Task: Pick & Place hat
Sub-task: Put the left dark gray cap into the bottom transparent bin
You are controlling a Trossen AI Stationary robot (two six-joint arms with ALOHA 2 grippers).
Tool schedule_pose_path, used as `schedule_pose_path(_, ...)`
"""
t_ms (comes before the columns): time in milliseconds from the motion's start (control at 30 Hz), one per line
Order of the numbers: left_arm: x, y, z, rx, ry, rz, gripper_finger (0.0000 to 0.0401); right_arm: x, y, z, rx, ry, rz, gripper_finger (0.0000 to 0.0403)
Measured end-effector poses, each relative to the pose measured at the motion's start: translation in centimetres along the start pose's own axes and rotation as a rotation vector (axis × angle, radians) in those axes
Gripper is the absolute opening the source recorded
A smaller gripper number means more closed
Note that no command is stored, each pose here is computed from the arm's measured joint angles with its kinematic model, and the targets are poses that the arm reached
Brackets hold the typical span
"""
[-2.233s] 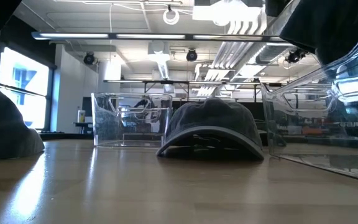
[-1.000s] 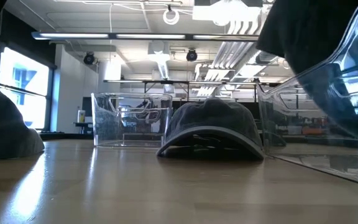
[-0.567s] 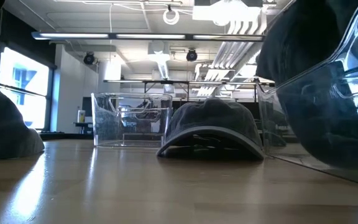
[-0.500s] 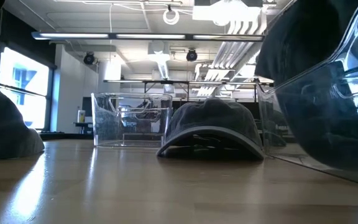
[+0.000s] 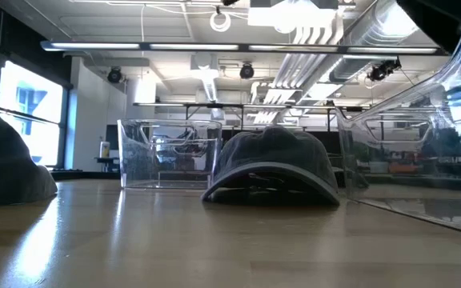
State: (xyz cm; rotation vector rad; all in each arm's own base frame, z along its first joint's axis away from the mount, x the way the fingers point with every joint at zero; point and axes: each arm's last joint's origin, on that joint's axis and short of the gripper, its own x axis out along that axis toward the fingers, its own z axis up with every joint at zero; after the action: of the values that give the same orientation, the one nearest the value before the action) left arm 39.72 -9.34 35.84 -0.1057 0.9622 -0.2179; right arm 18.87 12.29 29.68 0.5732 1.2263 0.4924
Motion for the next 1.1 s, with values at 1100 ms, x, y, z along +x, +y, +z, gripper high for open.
schedule_pose_path(1100,-1.7,-1.9,0.3,-0.073,-0.077,-0.043,0.0004,-5.0,-3.4,1.6,-0.056,-0.386,-0.228,0.0238)
